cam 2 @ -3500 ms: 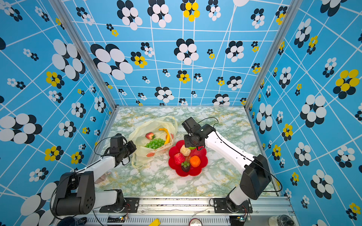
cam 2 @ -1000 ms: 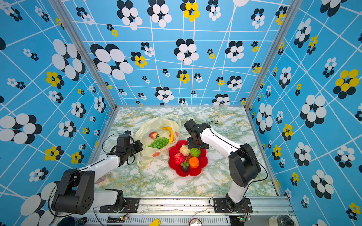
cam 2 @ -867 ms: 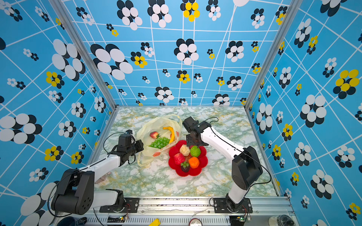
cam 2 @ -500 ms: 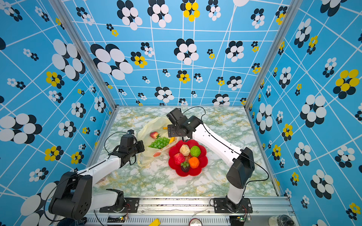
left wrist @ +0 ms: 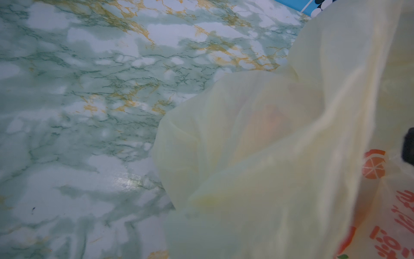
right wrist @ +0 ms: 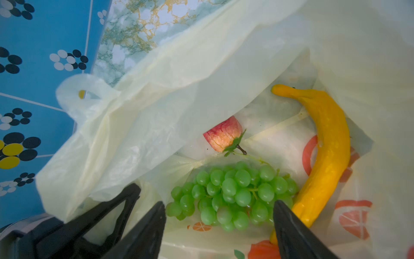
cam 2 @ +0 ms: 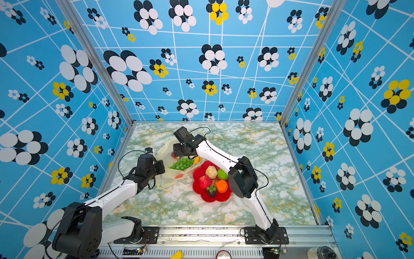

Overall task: Take fruits out of the plastic bag
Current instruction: Pick up the fruit from the plastic bag.

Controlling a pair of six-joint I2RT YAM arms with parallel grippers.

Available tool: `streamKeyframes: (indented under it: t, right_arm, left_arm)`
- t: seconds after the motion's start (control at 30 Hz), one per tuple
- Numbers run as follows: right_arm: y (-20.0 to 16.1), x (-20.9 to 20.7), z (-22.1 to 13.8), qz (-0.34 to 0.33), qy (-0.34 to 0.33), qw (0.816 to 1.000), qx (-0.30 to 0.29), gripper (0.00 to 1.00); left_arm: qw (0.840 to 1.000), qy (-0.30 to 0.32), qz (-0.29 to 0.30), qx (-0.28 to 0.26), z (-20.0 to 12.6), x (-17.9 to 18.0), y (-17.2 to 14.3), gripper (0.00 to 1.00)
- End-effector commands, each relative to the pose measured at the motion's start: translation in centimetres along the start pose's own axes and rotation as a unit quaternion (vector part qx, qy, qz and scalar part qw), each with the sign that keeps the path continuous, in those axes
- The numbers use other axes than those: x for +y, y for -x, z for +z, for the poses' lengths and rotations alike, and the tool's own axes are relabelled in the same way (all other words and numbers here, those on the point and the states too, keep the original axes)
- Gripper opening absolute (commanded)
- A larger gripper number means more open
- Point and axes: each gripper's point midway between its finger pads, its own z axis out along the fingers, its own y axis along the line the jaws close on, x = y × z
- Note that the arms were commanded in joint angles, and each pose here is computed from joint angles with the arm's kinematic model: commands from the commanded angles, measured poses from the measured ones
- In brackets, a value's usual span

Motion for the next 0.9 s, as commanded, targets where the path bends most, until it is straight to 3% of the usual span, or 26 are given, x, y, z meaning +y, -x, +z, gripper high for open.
streamKeyframes:
  t: [0.0,0.17,0.5,0.87]
  right_arm:
    - [1.1,0.7,1.8,-0.010,0.015,1.000,-0.015,0.78]
    - [1.2,0.0,4.7,-0.006,0.012,1.000,-0.003,0.77]
    - [0.4,-1.0,8.4,-0.005,-0.001,1.000,0.019,0.77]
    - [-0.6,-2.0,10.1,-0.011,-0.007,0.999,0.034,0.81]
  left_arm:
    - [1.000,0.014,-0.005,0.010,0.6,0.6,0.2,0.00]
    - [0.998,0.013,-0.046,0.029,1.4,2.0,-0.3,0.00]
    - [0.998,0.006,-0.046,0.042,2.0,1.7,-0.7,0.00]
    - [0.998,0.006,-0.047,0.040,2.0,1.8,-0.6,0.00]
